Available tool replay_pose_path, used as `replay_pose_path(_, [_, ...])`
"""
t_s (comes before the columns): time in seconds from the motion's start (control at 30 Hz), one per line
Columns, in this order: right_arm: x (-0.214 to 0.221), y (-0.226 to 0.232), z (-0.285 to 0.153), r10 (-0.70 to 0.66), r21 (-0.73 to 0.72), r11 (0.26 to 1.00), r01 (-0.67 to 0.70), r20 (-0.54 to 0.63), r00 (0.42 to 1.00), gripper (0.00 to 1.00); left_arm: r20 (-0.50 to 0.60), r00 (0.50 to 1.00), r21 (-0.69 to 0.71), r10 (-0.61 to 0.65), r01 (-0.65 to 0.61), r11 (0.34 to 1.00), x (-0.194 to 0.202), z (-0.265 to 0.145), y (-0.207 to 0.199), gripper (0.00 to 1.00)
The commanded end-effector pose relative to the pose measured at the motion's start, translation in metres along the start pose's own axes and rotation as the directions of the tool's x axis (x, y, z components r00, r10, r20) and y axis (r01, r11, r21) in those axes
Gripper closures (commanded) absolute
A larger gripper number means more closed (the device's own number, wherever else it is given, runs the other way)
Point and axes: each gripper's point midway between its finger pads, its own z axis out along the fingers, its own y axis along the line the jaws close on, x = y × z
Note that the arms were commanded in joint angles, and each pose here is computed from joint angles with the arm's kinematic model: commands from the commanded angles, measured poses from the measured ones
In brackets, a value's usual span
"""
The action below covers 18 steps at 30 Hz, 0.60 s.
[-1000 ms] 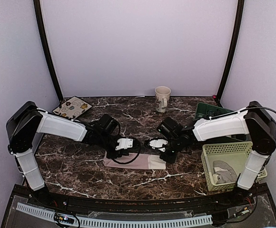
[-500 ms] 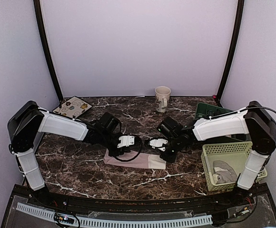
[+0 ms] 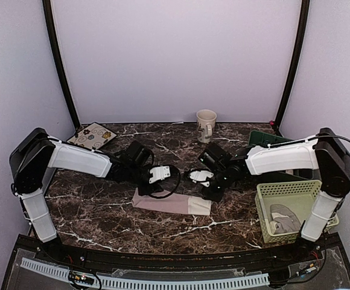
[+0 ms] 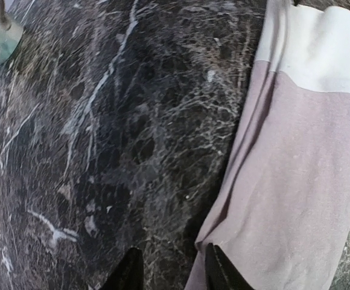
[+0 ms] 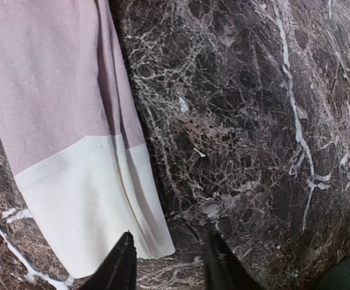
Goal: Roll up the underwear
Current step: Fold the underwear at the center of the board, then rotate the underwear at the center of the board.
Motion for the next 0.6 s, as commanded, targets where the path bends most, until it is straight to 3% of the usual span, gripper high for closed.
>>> replay_pose_path(0.0, [-0.023, -0.021, -0.03, 0.114, 0.028, 0.993, -0.116, 0.072, 0.991, 0.57, 0.019, 0.974, -0.11, -0.226, 0.227, 0.968, -0.02, -0.039, 0.031, 0.58])
replay_pose_path(0.2, [-0.041, -0.007, -0.031, 0.274, -0.187, 0.948, -0.256, 0.072, 0.959, 0.45, 0.024, 0.87, -0.097, -0.492, 0.492, 0.865, -0.015, -0.074, 0.019, 0.5])
replay_pose_path(0.37, [-0.045, 0.016, -0.014, 0.307, -0.335, 0.898, -0.286, 0.011, 0.952, 0.44, -0.036, 0.747, -0.026, -0.664, 0.663, 0.748, 0.001, -0.089, -0.012, 0.5])
replay_pose_path(0.57, [-0.029, 0.029, 0.016, 0.311, -0.383, 0.868, -0.318, -0.082, 0.947, 0.44, -0.058, 0.626, 0.001, -0.778, 0.779, 0.627, 0.022, -0.099, -0.039, 0.53])
